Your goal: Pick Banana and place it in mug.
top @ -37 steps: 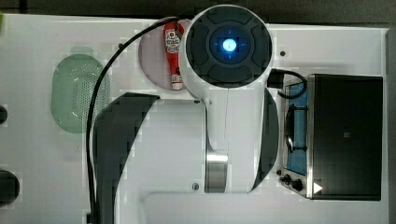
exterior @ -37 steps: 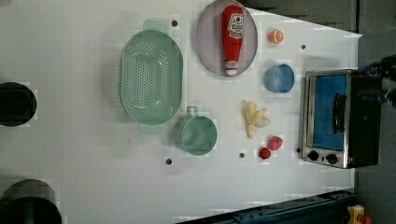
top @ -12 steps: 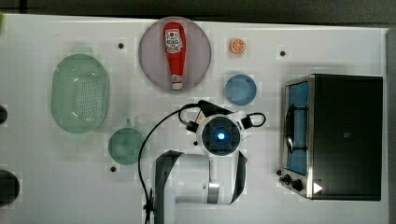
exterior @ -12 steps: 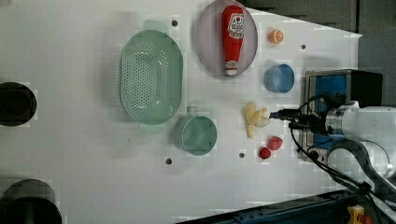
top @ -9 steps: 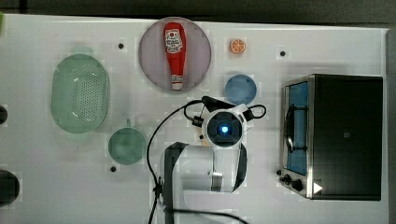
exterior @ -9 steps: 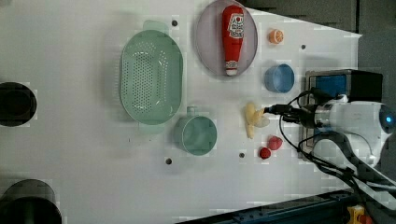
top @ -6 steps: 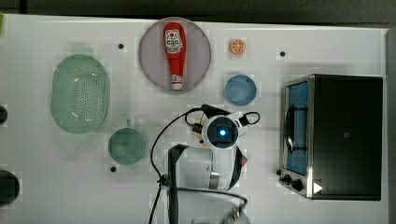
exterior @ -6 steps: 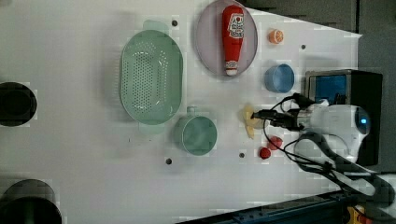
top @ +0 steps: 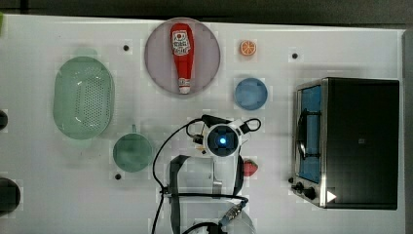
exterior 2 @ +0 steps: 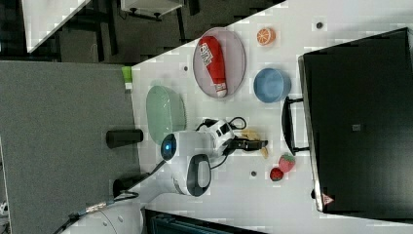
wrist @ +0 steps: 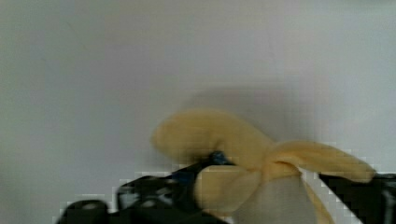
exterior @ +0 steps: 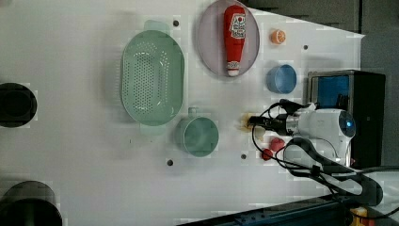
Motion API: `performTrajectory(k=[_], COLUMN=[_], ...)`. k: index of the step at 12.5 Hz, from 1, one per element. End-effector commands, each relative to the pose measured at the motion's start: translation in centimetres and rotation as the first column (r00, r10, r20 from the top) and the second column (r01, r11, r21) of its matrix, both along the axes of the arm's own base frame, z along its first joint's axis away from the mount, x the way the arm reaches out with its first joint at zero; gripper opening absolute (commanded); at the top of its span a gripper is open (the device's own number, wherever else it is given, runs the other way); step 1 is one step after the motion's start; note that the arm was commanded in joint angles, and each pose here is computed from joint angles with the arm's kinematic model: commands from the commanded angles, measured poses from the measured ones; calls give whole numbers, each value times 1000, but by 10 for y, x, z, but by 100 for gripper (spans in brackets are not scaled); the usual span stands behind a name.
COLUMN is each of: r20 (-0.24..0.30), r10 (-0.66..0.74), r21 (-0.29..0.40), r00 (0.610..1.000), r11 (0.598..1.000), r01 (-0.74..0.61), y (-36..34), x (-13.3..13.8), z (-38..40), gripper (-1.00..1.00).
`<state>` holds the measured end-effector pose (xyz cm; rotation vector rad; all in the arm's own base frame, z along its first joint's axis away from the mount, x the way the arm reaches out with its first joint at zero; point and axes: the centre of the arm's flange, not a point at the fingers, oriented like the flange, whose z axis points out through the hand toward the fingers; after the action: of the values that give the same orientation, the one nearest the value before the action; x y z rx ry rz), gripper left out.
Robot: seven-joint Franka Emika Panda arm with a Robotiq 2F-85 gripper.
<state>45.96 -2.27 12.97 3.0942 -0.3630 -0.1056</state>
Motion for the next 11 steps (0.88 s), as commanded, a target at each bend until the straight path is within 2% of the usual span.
performTrajectory(k=[1,3,6,9,11], r20=[36,58,108,92,101], r10=[4,3,-3,-11,-15], r21=[4,3,2,8,13], r00=[999,998,994,996,995], r11=[1000,1000,1000,1000,1000], r01=[-5,-3,3,10,14], y=[-5,-7,-9,-12,-12], x=[4,9,19,20,19], z=[16,26,65,127,181], gripper=[-4,-45,-46,-45,-46])
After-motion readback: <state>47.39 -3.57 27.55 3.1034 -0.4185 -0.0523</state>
